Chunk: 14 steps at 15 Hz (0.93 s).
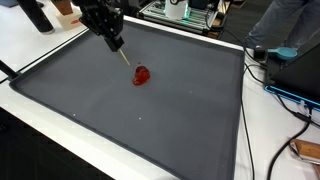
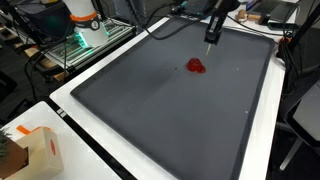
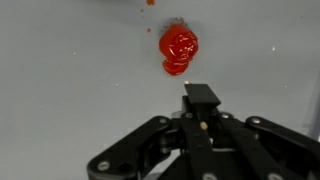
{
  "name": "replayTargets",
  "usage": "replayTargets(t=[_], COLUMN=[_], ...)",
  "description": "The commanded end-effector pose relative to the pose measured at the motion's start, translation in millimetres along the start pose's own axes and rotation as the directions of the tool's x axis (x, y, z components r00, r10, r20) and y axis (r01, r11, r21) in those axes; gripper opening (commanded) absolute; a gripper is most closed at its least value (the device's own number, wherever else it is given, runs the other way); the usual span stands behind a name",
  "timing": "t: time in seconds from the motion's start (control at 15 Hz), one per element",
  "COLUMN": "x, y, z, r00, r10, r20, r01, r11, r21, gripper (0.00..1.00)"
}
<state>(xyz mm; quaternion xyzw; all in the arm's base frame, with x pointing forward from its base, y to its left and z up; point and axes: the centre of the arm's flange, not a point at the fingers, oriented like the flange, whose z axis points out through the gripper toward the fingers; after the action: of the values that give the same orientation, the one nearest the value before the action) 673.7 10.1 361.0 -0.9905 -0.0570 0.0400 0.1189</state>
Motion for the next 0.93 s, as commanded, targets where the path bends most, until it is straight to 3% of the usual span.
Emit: replayTargets(t=[0.0, 0.33, 0.87], x=[-16.8, -22.2, -27.9], y=[12.0, 15.6, 4.3], z=[11.0, 37.7, 86.4], r00=[0.998, 0.988, 0.978], r10=[-0.063, -0.131, -0.159], r20=[-0.019, -0.079, -0.134], r01=[0.065, 0.15, 0.201], r11=[0.98, 0.925, 0.886], r21=[0.188, 0.348, 0.419], gripper=[0.03, 0.03, 0.03])
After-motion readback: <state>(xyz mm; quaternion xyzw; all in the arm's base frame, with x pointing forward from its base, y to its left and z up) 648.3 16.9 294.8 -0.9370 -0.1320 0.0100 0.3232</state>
